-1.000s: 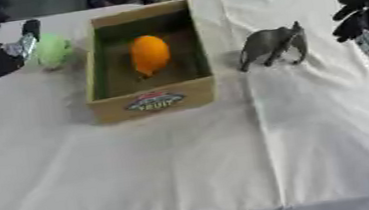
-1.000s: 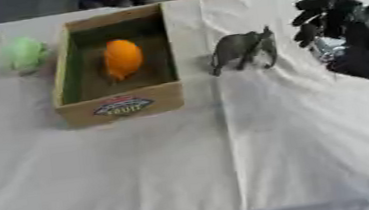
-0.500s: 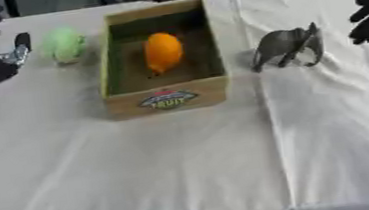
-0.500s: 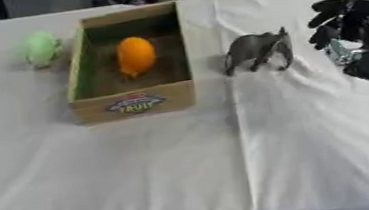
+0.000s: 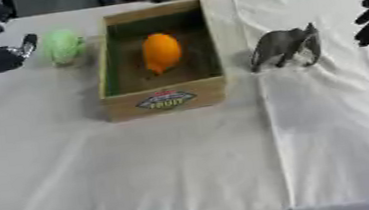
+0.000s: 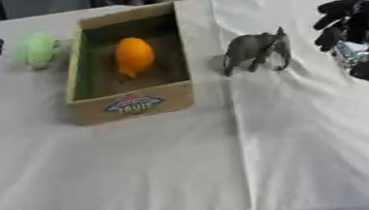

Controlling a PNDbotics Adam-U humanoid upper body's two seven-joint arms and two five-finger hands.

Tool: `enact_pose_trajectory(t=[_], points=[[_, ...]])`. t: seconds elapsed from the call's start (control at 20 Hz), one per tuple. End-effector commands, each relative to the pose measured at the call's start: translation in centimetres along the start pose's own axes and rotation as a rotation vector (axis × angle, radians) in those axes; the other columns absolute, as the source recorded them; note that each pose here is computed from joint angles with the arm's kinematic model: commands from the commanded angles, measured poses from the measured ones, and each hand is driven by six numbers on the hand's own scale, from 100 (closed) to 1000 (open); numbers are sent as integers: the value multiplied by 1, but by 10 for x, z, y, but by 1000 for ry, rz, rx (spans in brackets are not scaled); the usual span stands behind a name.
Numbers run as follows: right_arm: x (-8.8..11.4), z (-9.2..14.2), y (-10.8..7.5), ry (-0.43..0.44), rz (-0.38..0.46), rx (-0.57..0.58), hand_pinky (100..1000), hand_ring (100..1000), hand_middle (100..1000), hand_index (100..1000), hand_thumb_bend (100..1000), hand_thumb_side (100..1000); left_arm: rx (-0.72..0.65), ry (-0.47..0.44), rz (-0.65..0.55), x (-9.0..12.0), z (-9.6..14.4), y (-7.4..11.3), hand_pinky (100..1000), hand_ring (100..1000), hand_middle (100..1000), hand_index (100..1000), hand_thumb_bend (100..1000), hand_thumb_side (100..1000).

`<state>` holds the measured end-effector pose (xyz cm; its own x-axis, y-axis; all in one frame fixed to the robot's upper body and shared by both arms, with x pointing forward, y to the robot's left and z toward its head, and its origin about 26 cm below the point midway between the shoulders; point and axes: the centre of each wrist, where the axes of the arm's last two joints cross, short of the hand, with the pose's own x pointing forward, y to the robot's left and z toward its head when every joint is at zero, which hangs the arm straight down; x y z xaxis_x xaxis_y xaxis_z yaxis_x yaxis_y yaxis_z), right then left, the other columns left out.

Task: Pick up objects on the table and place them in the box.

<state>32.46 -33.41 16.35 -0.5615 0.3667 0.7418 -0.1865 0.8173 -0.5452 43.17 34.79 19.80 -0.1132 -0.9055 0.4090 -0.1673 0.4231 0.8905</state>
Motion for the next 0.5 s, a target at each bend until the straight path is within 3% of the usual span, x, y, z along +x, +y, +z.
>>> enact_pose_trajectory(t=[0.05,0.5], points=[[6,-3,-6,-17,22,9,578,606,645,831,100,375,-13,34,-43,-6,-13,2,670,709,715,818,374,267],[7,-6,-3,-28,18,22,578,606,645,832,100,375,-5,165,-69,-17,-33,-29,680,734,743,846,416,298]])
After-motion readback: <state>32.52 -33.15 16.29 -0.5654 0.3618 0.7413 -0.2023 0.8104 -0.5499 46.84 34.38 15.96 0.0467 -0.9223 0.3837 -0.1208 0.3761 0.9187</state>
